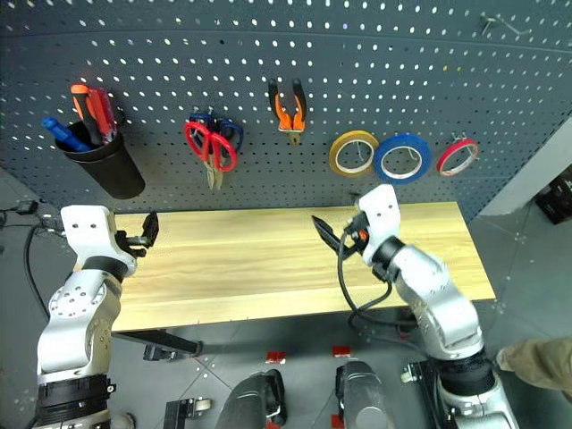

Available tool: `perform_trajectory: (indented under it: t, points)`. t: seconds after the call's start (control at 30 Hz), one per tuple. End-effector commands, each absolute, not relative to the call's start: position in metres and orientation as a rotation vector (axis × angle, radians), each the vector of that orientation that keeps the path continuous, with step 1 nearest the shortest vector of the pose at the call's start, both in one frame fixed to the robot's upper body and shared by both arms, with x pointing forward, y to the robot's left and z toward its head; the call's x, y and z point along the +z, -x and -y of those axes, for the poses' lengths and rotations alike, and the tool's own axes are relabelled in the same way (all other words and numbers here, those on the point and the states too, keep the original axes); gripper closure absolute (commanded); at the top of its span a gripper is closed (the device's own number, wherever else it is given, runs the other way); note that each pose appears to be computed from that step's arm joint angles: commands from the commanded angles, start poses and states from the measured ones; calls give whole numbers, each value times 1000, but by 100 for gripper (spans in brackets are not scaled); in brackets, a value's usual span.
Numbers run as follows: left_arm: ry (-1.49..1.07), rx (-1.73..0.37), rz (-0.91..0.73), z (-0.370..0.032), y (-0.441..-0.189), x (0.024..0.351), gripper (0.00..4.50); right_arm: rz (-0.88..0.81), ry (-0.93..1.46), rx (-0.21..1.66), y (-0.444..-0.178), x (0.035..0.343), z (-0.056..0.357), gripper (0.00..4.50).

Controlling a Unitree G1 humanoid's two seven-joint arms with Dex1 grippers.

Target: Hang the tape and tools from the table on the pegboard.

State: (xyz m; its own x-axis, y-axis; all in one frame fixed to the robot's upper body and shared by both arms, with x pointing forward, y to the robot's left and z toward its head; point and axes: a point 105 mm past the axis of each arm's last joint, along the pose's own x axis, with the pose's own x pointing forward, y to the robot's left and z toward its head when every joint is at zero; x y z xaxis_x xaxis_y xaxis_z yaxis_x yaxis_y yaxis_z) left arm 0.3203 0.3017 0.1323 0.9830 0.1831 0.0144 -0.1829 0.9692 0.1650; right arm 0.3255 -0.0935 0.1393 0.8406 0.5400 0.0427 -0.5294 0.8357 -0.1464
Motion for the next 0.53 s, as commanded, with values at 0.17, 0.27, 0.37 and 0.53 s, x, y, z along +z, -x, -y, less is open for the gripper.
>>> perform_trajectory:
  t: [0.17,0.27,0.37,0.53]
  points:
    - [-31,286,-30,-329,-297,110,88,24,60,351,-339,79,153,0]
    - [-39,298,-55,-332,-291,101,88,-9,133,317,-342,57,168,0]
    - [-59,308,-63,-331,-287,97,88,-57,193,277,-345,38,186,0]
    - [-99,319,-73,-331,-283,91,88,-70,198,260,-350,31,197,0]
